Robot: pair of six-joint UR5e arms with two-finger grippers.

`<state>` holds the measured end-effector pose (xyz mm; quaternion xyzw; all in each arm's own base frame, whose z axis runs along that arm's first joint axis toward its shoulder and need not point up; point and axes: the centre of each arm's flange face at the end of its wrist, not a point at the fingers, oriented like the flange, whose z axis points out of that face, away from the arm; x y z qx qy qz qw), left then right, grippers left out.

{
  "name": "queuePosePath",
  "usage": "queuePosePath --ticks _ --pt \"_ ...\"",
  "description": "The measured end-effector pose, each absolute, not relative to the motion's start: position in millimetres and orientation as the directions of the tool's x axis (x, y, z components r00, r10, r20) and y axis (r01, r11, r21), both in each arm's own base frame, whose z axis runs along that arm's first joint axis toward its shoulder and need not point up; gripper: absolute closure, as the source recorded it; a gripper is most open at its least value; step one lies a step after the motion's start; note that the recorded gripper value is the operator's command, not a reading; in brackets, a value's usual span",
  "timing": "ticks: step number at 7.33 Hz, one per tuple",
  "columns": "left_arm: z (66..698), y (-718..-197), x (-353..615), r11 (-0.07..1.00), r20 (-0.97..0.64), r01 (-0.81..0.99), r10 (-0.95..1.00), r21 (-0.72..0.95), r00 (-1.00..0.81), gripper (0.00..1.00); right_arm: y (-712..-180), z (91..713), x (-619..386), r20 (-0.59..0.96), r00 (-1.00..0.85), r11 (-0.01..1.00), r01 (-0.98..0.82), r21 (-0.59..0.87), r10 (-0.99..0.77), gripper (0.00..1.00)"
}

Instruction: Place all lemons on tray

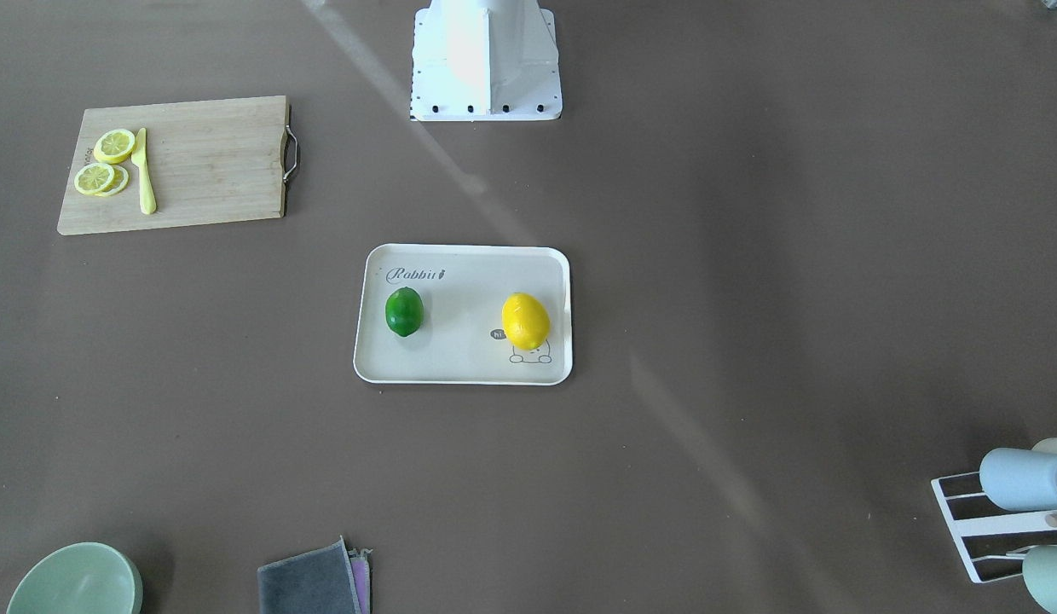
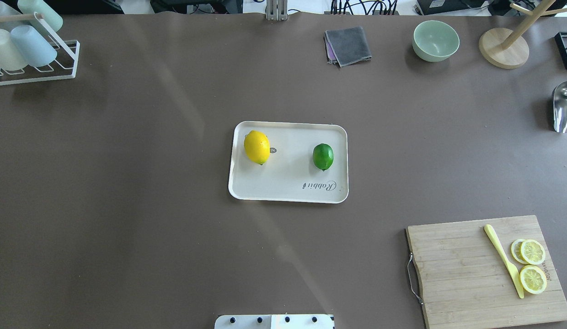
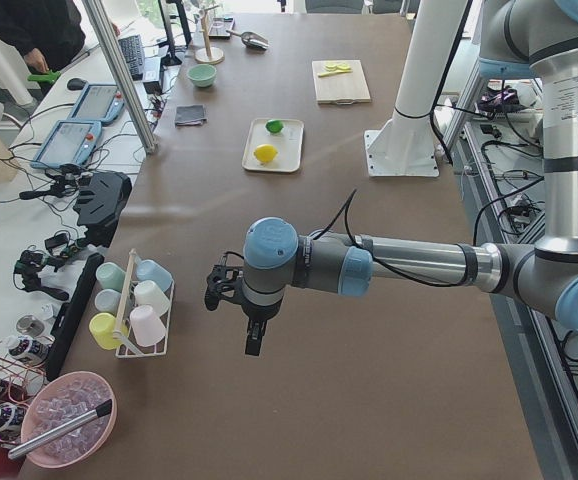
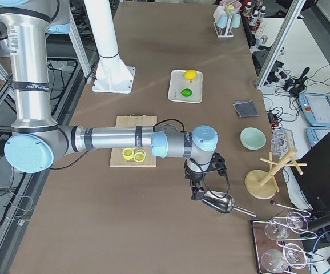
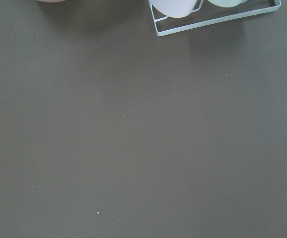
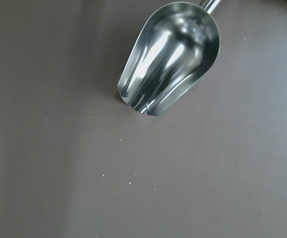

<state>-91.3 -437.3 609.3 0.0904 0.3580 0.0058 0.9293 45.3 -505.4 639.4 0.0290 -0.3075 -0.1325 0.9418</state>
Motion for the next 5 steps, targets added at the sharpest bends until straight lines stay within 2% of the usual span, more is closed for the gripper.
queuePosePath --ticks 5 --pt "606.6 -444.5 -91.9 0.983 -0.662 0.056 0.077 0.176 0.745 0.02 -505.5 640.7 45.5 0.569 0.777 0.963 0.232 0.139 -0.270 0.00"
